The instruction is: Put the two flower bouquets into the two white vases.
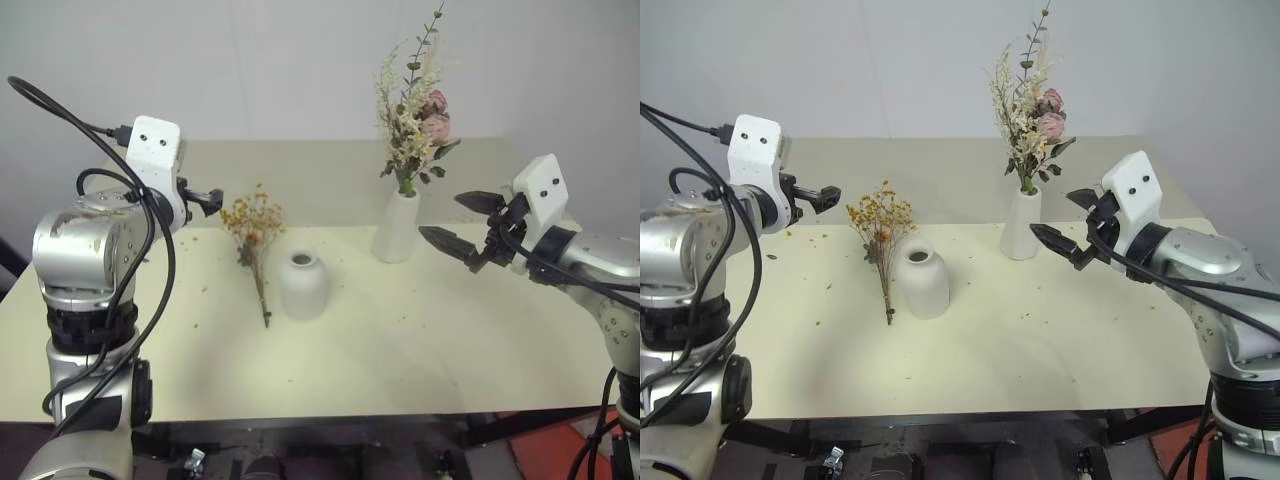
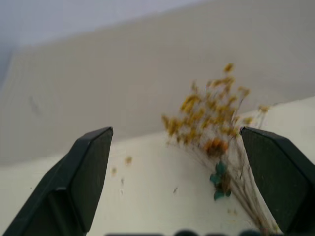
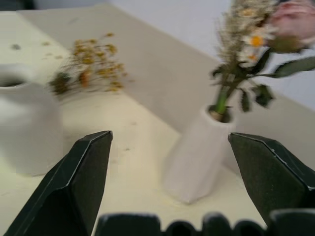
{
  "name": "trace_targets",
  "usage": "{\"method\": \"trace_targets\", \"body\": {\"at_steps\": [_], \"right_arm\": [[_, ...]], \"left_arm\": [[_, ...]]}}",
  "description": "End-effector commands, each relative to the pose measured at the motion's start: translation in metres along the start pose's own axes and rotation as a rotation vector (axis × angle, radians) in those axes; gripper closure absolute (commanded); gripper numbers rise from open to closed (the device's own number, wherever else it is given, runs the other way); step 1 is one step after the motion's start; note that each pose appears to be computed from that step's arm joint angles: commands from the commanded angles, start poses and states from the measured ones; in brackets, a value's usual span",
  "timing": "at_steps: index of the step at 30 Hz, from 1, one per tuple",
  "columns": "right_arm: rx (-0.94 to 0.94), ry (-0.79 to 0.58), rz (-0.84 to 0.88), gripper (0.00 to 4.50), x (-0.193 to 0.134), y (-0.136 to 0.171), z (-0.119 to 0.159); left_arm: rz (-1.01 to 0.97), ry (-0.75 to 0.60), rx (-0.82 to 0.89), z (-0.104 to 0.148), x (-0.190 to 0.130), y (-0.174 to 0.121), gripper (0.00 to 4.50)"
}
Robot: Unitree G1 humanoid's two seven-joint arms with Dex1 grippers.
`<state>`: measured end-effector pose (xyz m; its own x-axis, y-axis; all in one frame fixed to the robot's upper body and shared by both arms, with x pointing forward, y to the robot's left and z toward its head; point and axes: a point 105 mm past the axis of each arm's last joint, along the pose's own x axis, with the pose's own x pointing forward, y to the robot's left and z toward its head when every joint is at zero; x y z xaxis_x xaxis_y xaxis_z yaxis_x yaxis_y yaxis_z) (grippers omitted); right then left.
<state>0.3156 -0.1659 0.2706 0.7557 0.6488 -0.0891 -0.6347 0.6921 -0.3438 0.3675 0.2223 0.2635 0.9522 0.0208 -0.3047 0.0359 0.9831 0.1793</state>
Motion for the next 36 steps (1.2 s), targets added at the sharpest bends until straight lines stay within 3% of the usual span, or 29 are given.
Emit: {"method": "trace_targets", "body": {"at_steps": [1,9,24,36], "right_arm": [[-0.035,0.039,0.076,0.04,0.001,0.008,0.018],[-0.037,0.027,0.086,0.04,0.004,0.014,0.032],[-0.037,0.047,0.046,0.04,-0.005,0.017,0.039],[-0.026,0.074,0.008,0.04,-0.007,0.016,0.032]], "left_arm": [[-0.080,0.149,-0.053,-0.016,0.007,-0.007,0.00],[-0.122,0.296,-0.117,-0.046,0.027,-0.021,0.00],[-0.373,0.416,-0.177,-0.045,0.041,-0.068,0.00],[-0.360,0.487,-0.220,-0.064,0.072,-0.085,0.00]]}}
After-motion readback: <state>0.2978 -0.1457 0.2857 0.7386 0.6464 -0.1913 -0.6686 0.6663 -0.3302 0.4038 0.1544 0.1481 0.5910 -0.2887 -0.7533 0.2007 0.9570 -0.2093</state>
